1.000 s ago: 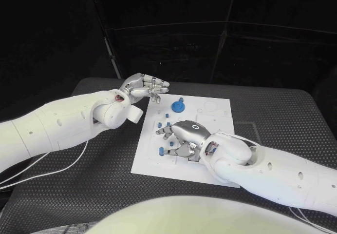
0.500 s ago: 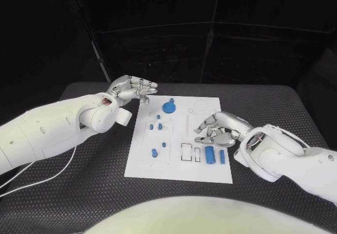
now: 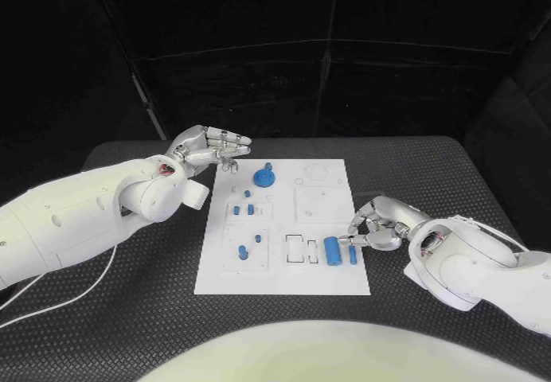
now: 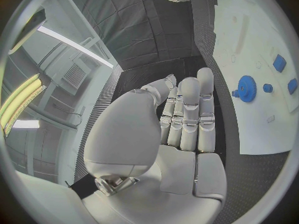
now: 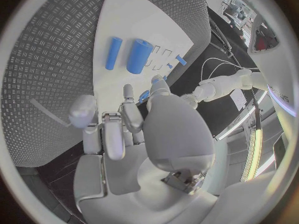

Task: Assemble the parts on the task board

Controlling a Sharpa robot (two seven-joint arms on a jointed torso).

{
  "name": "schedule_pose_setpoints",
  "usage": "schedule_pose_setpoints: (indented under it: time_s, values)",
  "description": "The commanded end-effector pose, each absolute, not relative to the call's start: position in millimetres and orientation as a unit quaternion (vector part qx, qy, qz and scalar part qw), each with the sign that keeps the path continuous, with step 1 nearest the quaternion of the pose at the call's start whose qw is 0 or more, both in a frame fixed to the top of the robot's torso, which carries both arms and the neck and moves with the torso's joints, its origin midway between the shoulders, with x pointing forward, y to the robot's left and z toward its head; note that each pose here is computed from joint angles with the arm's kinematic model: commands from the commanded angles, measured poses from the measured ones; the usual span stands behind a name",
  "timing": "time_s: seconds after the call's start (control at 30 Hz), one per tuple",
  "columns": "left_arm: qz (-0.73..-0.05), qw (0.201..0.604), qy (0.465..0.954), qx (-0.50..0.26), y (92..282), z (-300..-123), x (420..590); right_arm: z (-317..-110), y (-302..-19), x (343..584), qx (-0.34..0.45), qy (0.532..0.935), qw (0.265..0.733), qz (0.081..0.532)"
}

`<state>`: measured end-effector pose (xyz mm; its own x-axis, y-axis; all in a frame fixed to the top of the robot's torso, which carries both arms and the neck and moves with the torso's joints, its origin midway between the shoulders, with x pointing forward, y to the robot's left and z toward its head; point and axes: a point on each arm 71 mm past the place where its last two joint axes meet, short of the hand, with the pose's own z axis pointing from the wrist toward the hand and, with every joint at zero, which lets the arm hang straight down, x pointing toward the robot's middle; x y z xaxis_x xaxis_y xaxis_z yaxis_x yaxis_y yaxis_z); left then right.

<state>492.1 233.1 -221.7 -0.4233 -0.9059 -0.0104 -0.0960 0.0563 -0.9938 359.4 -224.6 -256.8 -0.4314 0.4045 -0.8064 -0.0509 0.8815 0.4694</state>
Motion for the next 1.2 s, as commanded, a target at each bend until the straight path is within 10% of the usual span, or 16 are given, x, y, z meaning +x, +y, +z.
schedule_pose_setpoints:
  time_s: [0.03,1.2]
  values:
    - [-0.566,0.359,0.628,-0.396,231.4,-220.1,491.7,-260,-221,357,0.09,0.822,0.531,0.185]
    - [-0.565,0.357,0.63,-0.396,232.7,-220.8,491.6,-300,-190,358,0.059,0.851,0.498,0.156]
